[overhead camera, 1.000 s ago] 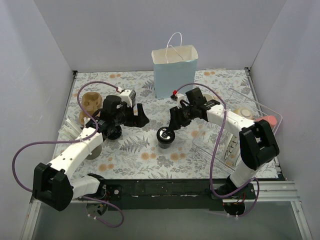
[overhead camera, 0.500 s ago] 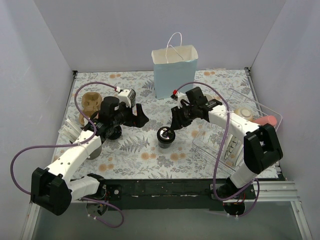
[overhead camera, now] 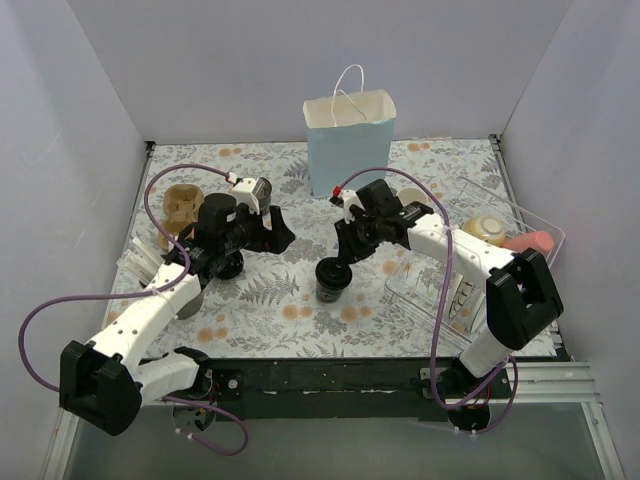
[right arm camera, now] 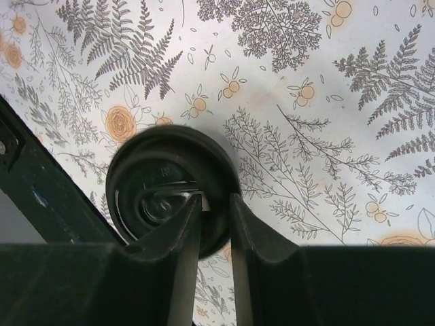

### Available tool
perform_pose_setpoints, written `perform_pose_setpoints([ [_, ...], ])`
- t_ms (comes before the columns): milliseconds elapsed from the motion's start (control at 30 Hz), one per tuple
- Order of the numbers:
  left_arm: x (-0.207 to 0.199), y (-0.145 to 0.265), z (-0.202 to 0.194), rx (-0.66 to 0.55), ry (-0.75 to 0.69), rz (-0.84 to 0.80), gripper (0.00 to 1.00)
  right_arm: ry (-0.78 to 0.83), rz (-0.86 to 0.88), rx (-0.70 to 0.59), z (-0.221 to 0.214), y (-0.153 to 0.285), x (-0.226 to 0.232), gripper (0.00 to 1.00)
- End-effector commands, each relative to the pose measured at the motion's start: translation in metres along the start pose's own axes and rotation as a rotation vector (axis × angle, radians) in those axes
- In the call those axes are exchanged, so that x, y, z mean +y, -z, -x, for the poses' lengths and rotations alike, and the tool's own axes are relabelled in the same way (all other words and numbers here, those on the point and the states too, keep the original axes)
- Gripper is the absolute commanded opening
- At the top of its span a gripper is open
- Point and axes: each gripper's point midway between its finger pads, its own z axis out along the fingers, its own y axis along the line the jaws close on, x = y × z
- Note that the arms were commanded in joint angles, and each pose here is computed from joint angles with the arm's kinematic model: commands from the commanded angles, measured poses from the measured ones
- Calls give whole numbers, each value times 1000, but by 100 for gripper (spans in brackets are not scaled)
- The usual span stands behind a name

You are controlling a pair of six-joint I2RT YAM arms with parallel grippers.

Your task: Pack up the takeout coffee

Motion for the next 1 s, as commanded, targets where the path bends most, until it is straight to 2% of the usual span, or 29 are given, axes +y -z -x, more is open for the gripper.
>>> perform_pose_setpoints([
  [0,4,9,11,-62,-27,28,83,36,-51,-71,23,15,6,19],
  [100,7,11,11,-73,-28,47,83,36,-75,-103,29,21,5,2],
  [133,8,11,11,-74,-28,53,83,34,-111,-116,31,24,0,1],
  [300,11,13,12,-87,-28,73,83,39,-245,-115,31,37,-21,1],
  [467,12,15,13,-94,-27,79,83,20,-456,-119,22,52,-59,1],
  [533,12,15,14,-98,-28,79,83,6,-510,-164,27,63,-72,1],
  [767,11,14,14,-94,-25,71,83,-123,-518,-256,28,67,-118,1],
  [967,12,15,15,-100,-28,80,83,-202,-539,-242,26,58,-140,1],
])
